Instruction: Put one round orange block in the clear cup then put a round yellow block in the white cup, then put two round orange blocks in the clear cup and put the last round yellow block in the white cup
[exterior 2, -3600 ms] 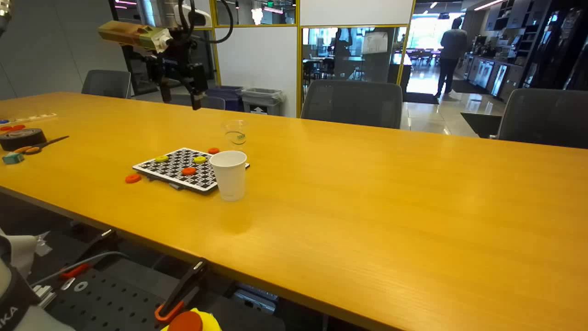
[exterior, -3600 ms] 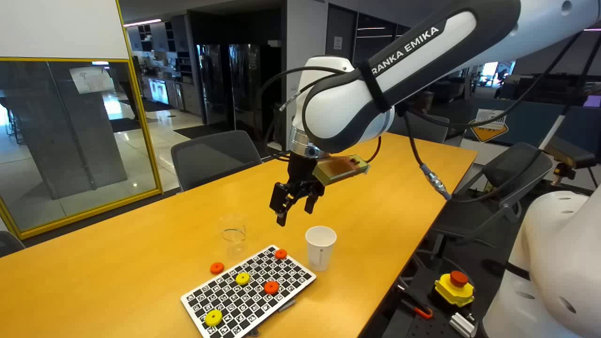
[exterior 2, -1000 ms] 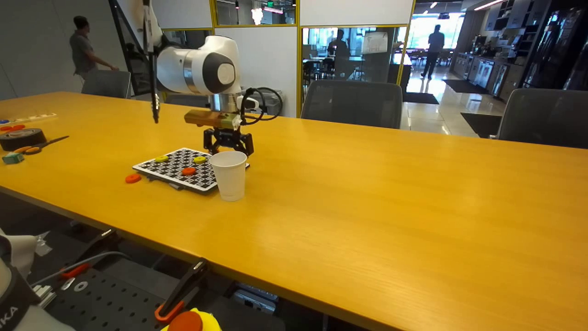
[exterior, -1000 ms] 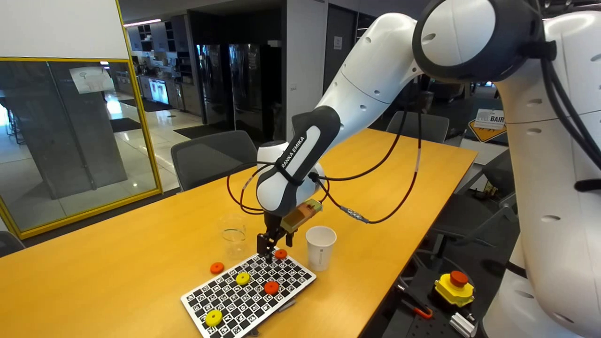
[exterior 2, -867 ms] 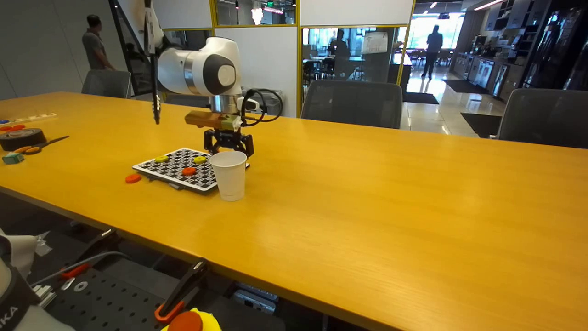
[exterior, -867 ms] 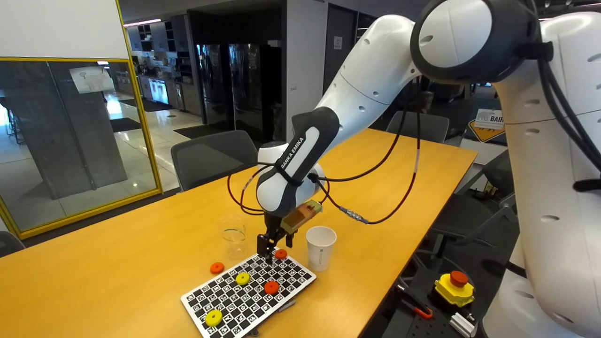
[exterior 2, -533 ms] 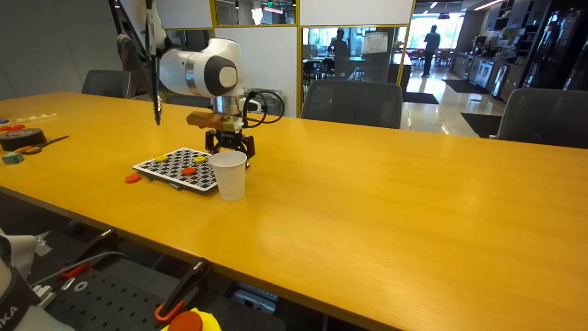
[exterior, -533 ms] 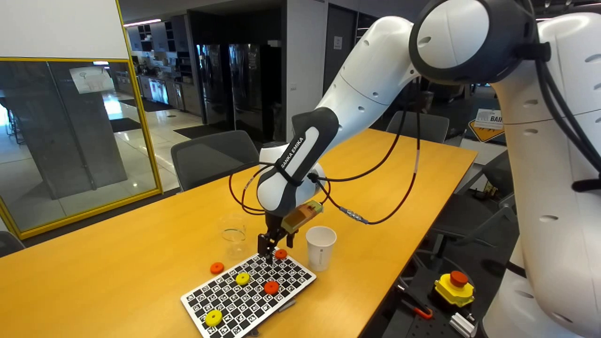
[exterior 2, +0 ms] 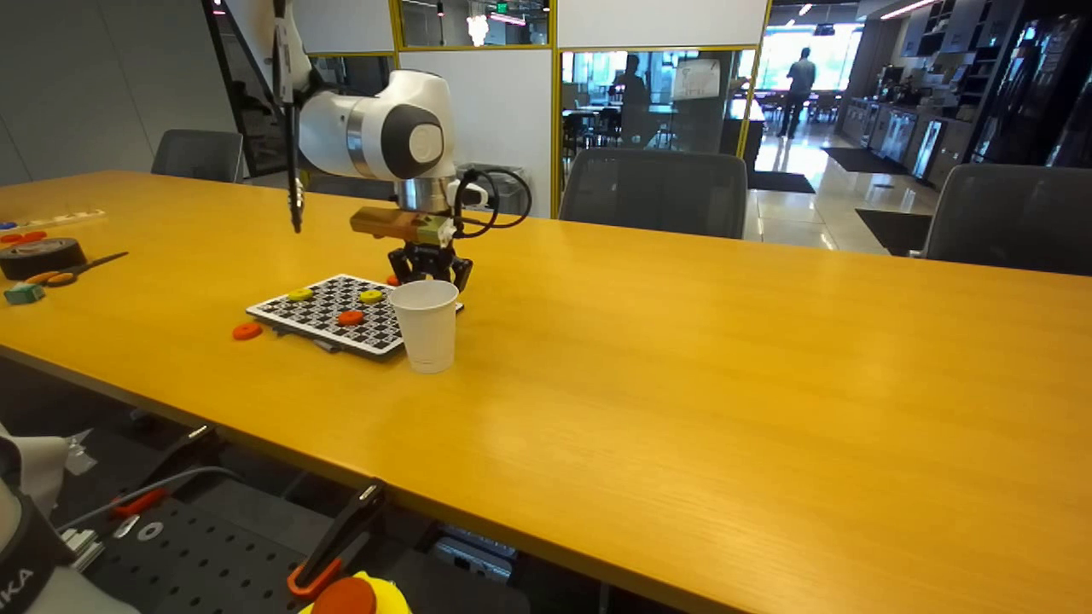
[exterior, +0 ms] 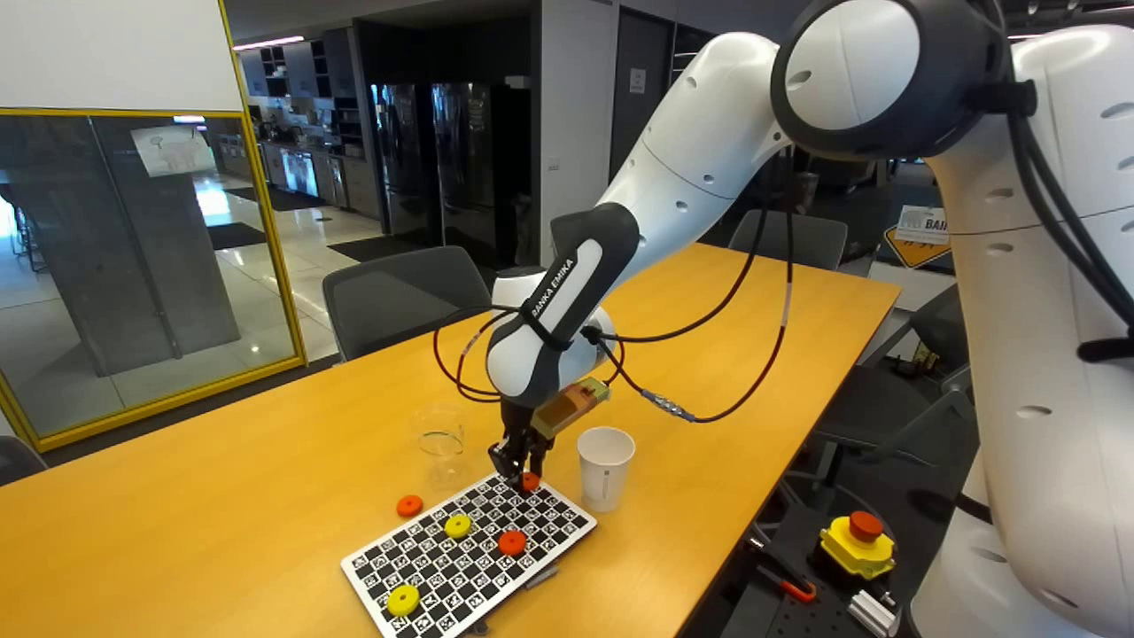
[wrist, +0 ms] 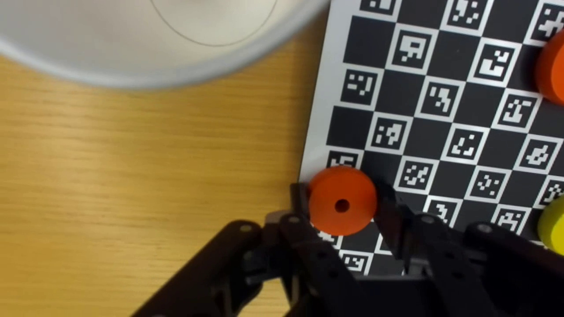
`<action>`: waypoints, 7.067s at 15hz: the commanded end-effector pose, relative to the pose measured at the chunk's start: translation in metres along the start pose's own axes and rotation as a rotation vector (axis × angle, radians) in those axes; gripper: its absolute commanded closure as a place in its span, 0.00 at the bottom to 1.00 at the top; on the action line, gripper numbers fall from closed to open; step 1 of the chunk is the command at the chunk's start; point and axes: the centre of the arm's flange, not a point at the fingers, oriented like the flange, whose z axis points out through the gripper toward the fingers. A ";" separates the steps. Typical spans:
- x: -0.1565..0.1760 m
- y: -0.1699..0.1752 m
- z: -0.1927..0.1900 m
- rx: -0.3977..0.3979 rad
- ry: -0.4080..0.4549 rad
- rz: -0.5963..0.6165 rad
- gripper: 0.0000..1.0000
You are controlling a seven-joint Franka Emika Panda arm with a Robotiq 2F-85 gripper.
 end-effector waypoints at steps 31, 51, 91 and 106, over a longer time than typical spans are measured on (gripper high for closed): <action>0.120 -0.057 -0.130 0.006 0.124 -0.098 0.75; 0.027 -0.123 -0.110 0.024 0.038 -0.003 0.00; 0.023 -0.119 0.002 0.037 0.020 0.358 0.70; -0.034 -0.056 -0.112 0.049 0.083 0.573 0.76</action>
